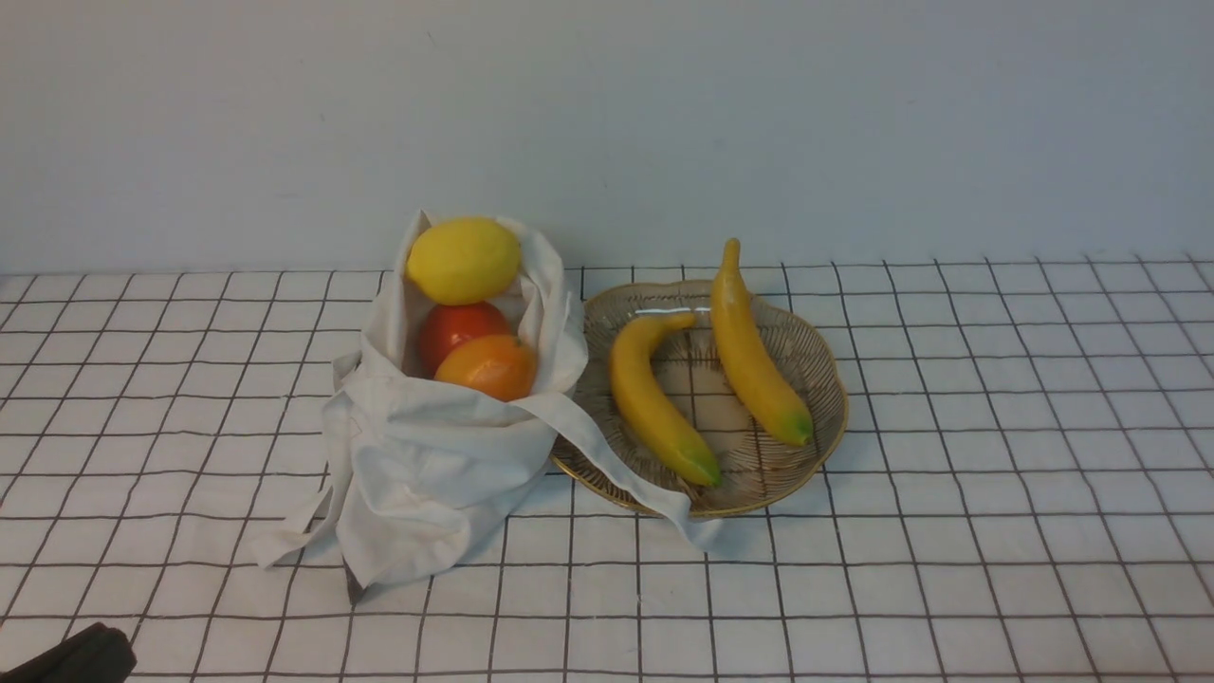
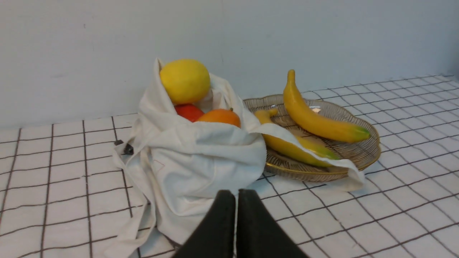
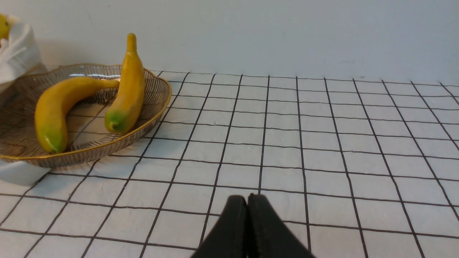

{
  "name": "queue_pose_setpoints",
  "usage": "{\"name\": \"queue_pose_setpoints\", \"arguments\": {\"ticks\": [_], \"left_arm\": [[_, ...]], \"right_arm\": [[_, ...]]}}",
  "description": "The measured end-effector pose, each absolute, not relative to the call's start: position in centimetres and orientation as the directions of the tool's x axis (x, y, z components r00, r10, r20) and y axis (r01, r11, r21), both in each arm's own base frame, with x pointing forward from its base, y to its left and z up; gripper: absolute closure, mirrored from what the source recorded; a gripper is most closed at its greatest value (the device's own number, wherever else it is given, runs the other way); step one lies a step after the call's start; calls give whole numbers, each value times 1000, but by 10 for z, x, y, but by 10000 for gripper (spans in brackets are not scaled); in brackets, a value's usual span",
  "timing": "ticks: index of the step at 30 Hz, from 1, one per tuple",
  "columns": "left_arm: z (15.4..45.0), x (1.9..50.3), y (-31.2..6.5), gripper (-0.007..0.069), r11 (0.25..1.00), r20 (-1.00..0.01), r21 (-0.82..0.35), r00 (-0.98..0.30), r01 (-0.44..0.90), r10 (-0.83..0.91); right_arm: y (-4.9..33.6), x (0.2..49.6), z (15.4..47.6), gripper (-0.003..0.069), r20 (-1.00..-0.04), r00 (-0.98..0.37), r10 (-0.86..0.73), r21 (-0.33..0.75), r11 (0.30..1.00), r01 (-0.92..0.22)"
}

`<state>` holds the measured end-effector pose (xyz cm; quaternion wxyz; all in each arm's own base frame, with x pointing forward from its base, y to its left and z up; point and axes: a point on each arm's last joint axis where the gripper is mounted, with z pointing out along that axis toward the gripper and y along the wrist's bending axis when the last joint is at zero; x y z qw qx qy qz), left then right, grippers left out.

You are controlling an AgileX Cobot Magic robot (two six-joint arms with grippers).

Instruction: Take the fruit out of the bag on the white checkered tablecloth and place them on the plate.

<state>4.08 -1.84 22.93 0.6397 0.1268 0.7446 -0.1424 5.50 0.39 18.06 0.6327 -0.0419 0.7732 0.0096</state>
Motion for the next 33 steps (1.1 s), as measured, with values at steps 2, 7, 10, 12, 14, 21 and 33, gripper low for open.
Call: {"name": "queue_pose_setpoints", "arguments": {"ticks": [2,7,10,12,14,21,33], "left_arm": [[222,43,-17,633,938,-986,-20,-161,346,38],[209,47,-12,633,969,-979,-1,-199,246,49],[194,50,-7,633,991,-969,-1,-246,137,34],[185,51,-4,633,997,-961,3,-275,81,26],[178,51,-2,633,999,-955,4,-295,53,20],[170,52,-1,633,999,-947,12,-321,38,24],[170,52,-1,633,999,-949,13,-315,38,25]], "right_arm": [[4,55,181,673,-979,-196,-53,-38,996,-77],[4,55,181,673,-979,-196,-53,-38,996,-77],[4,55,181,673,-979,-196,-53,-38,996,-77],[4,55,181,673,-979,-196,-53,-38,996,-77],[4,55,181,673,-979,-196,-53,-38,996,-77],[4,55,181,673,-979,-196,-53,-38,996,-77],[4,55,181,673,-979,-196,-53,-38,996,-77]]}}
